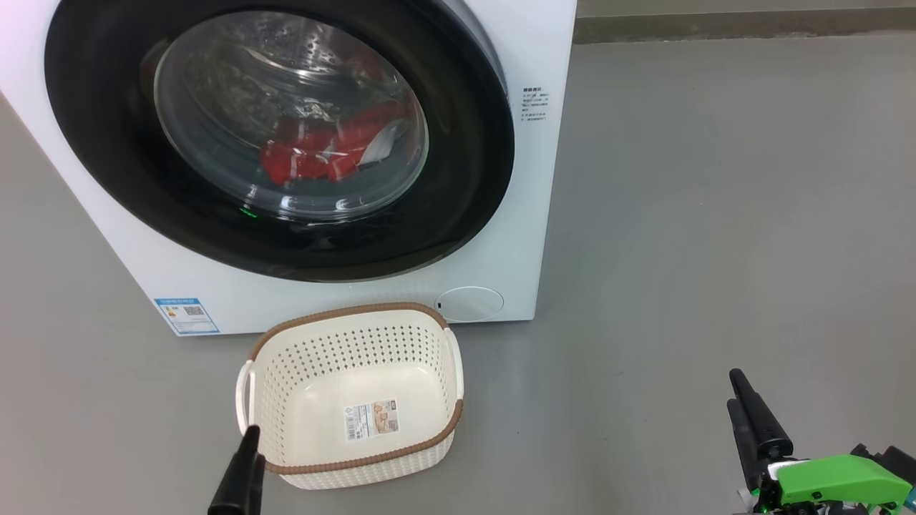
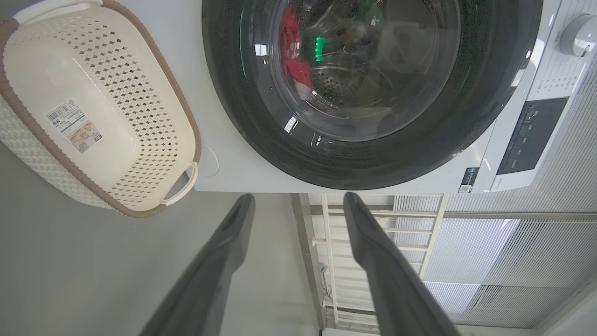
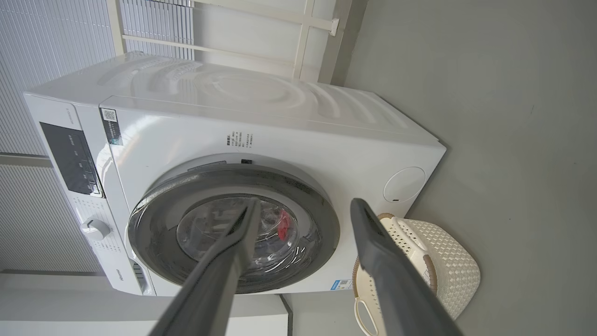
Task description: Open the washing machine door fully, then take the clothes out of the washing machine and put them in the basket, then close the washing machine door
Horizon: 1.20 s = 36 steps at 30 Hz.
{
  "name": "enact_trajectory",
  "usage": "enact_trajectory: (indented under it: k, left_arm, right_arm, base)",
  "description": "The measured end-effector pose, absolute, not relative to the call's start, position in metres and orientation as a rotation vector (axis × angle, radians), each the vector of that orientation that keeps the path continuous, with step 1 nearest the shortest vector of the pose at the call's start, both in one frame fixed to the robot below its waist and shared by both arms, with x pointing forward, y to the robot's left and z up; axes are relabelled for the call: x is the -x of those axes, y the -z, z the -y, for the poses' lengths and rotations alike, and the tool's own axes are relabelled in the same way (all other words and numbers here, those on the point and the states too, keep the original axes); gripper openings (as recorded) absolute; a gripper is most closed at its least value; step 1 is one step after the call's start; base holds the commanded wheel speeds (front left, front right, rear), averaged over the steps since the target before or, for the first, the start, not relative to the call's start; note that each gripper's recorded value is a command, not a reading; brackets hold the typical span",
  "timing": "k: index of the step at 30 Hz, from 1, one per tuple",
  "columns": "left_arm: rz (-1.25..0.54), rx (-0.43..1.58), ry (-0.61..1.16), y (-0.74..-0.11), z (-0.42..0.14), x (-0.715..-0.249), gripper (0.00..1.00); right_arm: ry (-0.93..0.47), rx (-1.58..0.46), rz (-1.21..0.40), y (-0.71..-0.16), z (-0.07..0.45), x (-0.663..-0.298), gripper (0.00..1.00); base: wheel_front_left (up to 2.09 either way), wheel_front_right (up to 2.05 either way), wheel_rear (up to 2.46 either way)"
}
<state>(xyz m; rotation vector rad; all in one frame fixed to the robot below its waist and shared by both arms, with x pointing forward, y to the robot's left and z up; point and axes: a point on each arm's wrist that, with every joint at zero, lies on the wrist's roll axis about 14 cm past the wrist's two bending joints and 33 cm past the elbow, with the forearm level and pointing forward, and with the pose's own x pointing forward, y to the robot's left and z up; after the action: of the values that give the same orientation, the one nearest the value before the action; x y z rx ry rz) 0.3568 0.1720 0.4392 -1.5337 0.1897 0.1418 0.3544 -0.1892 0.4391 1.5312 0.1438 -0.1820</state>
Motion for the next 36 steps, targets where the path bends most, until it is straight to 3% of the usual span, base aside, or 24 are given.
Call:
enact_trajectory:
  k: [36]
  left_arm:
    - [-0.099, 1.041, -0.023, -0.475, -0.165, -0.379, 1.00]
  right_arm:
    - [0.074, -1.060, -0.100, -0.466, 0.179, -0.371, 1.00]
  base:
    - [0.00, 0.00, 0.00]
